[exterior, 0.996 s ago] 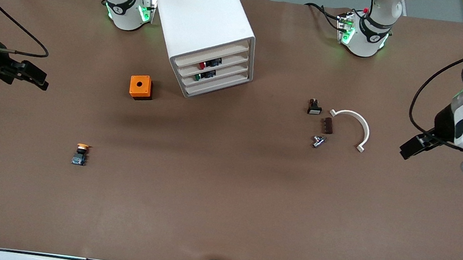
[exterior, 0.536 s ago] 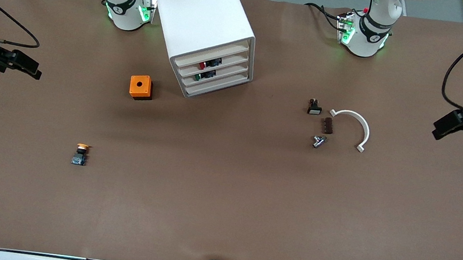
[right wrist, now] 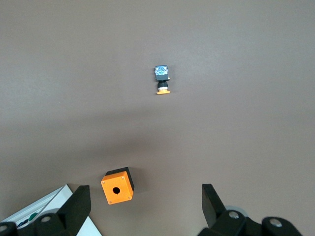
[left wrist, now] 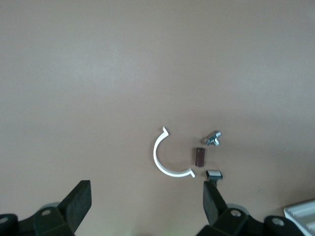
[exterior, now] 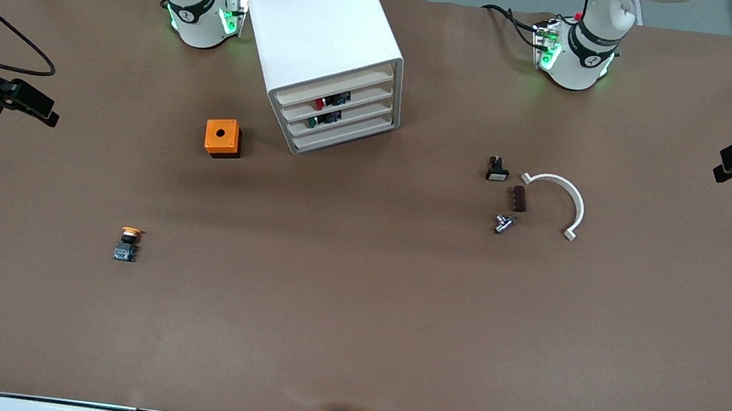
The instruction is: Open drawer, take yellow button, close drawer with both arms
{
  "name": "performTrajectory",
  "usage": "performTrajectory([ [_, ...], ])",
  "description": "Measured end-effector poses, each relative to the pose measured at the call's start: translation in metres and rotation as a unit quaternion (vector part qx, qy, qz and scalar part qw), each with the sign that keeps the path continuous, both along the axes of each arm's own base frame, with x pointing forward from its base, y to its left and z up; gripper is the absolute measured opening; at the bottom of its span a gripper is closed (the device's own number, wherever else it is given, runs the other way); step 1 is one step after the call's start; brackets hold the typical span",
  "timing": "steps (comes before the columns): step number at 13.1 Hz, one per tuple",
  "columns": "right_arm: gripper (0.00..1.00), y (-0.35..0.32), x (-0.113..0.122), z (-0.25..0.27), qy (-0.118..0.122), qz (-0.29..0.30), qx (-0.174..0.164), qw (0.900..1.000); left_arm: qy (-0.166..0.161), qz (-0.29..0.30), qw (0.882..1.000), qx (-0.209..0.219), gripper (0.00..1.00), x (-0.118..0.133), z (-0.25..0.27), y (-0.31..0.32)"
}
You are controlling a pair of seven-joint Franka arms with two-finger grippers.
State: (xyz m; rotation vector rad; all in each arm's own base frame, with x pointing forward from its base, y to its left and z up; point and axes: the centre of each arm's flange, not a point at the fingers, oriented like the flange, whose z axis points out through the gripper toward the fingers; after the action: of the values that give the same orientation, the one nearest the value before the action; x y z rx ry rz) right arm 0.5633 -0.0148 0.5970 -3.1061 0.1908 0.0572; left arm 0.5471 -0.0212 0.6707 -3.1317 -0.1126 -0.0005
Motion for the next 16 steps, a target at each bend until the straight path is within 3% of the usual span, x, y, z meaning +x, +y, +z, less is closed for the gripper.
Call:
performTrajectory([
  [3, 1.0, 0.001, 0.002, 0.001, -0.021, 0.0, 0.0, 1.0, 0.003, -0.008, 1.0, -0.001, 1.0, -0.012, 0.006, -0.005],
  [8, 1.0, 0.004, -0.003, 0.0, -0.021, 0.002, 0.0, 1.0, 0.017, -0.022, 1.0, -0.001, 1.0, -0.023, -0.008, -0.018],
  [16, 1.0, 0.0, -0.003, -0.001, -0.02, -0.001, 0.0, 1.0, 0.014, -0.03, 0.999, 0.005, 1.0, -0.038, -0.026, -0.03],
])
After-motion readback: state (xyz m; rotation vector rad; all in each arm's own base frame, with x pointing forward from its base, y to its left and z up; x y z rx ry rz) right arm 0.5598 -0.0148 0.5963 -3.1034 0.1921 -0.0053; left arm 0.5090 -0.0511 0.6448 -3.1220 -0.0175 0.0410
